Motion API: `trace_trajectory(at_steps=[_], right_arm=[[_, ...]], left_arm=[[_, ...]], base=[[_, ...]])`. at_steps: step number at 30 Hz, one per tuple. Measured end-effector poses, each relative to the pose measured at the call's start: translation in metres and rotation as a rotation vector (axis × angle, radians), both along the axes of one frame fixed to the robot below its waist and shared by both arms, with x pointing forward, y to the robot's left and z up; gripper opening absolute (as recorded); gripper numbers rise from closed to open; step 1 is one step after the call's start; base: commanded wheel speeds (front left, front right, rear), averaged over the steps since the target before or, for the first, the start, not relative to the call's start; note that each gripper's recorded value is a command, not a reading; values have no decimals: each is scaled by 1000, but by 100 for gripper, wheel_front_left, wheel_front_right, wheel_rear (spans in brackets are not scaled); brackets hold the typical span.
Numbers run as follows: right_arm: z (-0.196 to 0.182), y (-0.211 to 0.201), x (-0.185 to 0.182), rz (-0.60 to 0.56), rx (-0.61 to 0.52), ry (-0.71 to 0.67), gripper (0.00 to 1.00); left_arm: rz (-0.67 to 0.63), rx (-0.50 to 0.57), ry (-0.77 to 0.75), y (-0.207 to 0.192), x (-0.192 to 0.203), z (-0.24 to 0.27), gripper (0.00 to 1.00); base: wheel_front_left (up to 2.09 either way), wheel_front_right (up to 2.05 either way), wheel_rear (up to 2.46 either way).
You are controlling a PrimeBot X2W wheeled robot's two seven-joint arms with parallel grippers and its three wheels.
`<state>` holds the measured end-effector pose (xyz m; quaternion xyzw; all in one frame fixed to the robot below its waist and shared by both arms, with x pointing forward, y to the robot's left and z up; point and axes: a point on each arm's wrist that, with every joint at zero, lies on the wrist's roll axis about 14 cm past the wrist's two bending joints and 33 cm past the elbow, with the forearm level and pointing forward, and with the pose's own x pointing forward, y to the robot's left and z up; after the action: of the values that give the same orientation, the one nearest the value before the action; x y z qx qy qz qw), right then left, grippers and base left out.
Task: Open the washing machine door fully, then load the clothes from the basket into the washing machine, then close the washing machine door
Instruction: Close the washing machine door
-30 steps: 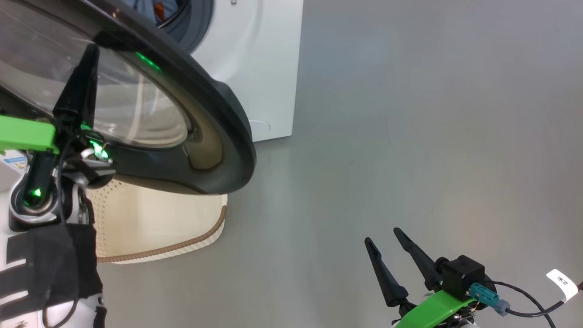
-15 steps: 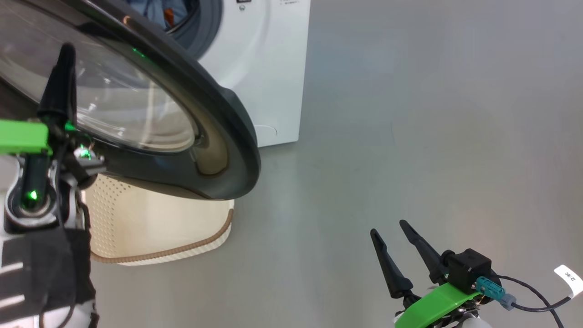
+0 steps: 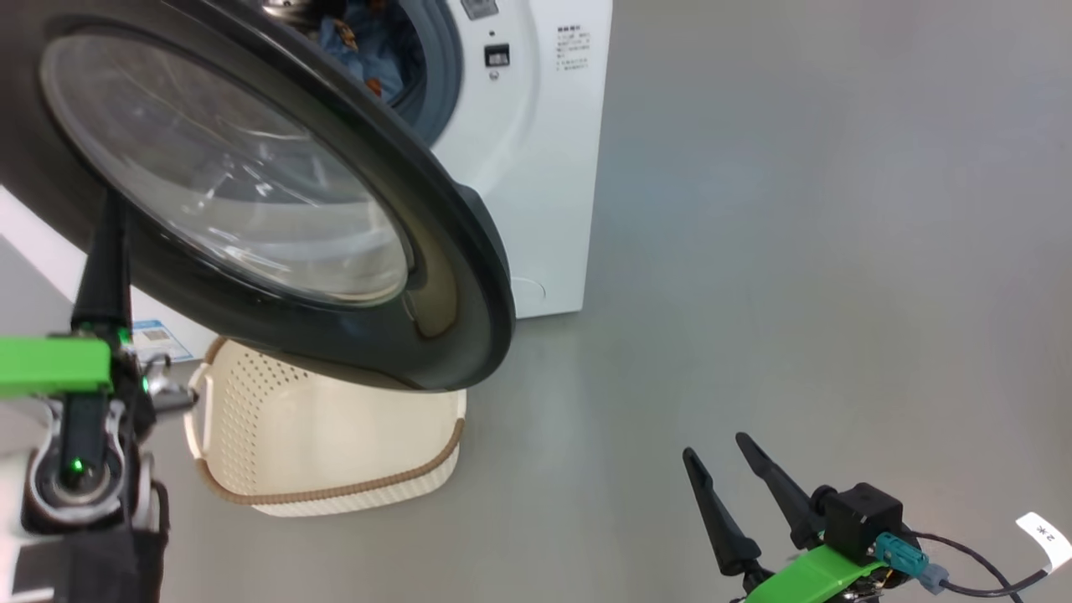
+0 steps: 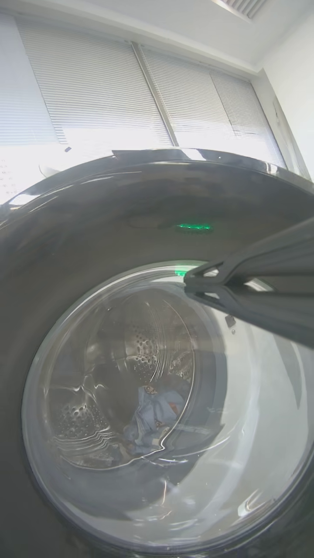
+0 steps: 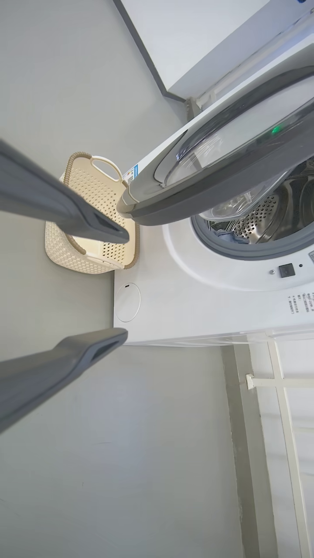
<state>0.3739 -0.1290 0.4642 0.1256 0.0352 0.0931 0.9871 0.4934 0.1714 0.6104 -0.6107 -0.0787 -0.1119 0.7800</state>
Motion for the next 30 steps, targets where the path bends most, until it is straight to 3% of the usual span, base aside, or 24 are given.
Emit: trace_trajectory(at_steps=[11,13,14,16,19,23,24,25,30], right_arm=[[15,9,-10,23,6,-43,100],[16,10,-12,27,7,-48,100],[17,11,-13,28,8,-51,100],[17,12,-16,31,9,-51,100],[20,15,-18,41,9,-59,100],[22,17,-19,46,17,-66,100],[23,17,-20,46,18,-67,100],[23,17,-20,46,18,-69,100],[26,18,-20,48,20,-76,100]], left_arm=[[96,88,-10,23,-47,-8,0],[94,131,-5,21,-56,-13,23],[92,144,0,20,-60,-16,43],[91,193,5,16,-67,-22,48],[96,325,9,14,-79,-34,73],[98,485,17,11,-93,-52,87],[101,529,20,11,-96,-57,97],[107,574,21,13,-100,-61,100],[170,771,37,22,-109,-71,100]], base=[[0,0,0],[0,0,0],[0,0,0],[0,0,0],[0,0,0],[0,0,0],[0,0,0],[0,0,0],[0,0,0]])
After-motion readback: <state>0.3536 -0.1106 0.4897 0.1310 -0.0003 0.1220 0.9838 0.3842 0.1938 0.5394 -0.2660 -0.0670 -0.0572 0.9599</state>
